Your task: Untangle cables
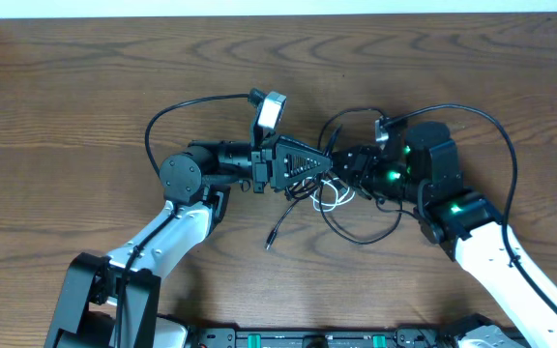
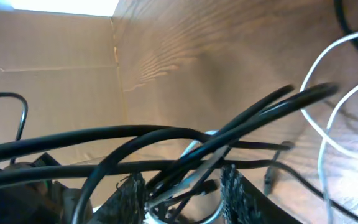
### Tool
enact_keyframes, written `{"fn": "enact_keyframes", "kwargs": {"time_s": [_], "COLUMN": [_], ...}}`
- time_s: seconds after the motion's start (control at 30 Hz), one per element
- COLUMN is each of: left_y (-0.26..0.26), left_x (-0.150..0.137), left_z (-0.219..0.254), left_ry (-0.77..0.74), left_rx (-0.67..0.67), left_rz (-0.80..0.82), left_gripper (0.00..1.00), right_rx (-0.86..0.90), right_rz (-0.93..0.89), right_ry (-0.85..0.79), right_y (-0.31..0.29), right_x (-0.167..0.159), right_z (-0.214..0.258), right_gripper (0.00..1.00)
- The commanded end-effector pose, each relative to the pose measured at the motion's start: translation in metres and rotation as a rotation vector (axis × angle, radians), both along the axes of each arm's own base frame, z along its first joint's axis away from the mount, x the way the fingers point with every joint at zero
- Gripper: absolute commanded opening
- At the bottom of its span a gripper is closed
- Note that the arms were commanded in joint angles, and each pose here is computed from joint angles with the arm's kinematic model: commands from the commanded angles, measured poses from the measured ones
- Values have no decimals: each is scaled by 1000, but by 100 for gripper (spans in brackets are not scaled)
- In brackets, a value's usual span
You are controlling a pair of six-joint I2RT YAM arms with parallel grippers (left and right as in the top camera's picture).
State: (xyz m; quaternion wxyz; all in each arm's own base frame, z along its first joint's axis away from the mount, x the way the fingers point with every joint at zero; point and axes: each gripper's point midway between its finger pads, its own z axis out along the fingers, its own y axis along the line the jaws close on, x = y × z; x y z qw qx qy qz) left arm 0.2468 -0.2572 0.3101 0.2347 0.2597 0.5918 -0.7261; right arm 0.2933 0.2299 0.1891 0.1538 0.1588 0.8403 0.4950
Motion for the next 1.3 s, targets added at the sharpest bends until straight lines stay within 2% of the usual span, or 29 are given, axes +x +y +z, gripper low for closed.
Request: {"fn": "enact_keyframes", "kwargs": {"time_s": [0.0, 0.07, 0.13, 0.23, 0.3, 0.53, 0.67, 0.87, 0.97, 1.03, 1.17, 1.27], "left_y": [0, 0, 0, -1, -1, -1, -1, -1, -1, 1, 14, 29], "left_x": [-5, -5, -6, -7, -7, -13, -16, -18, 0, 21, 74, 104], "left_z": [13, 13, 13, 13, 13, 6, 1, -13, -18, -24, -55, -99], "left_ry": [-102, -102, -101, -101, -102, -171, -174, -285, -198, -83, 191, 440], "left_rx": [-21, -21, -21, -21, -21, 6, 26, 52, 60, 71, 125, 218], "left_rz": [0, 0, -2, -6, -6, -41, -63, -93, -27, 58, 293, 483], "left_gripper": [8, 8, 8, 8, 8, 8, 8, 8, 8, 8, 8, 8], "right_rx": [35, 48, 55, 42, 26, -41, -28, -53, -65, -74, -101, -76], "right_rz": [-25, -33, -42, -60, -69, 34, 113, 111, 82, 78, 93, 180], "right_ry": [69, 89, 101, 96, 88, -102, -287, -533, -543, -514, -458, -532], "right_y": [8, 10, 11, 9, 7, 7, 6, -16, -29, -34, -39, -31], "right_x": [-4, -5, -4, -2, -1, -1, -5, -14, -21, -27, -39, -50], "right_z": [1, 1, 1, -1, -3, 7, 38, 86, 94, 91, 79, 89], "right_gripper": [38, 37, 31, 10, 1, 1, 1, 1, 1, 1, 1, 1]}}
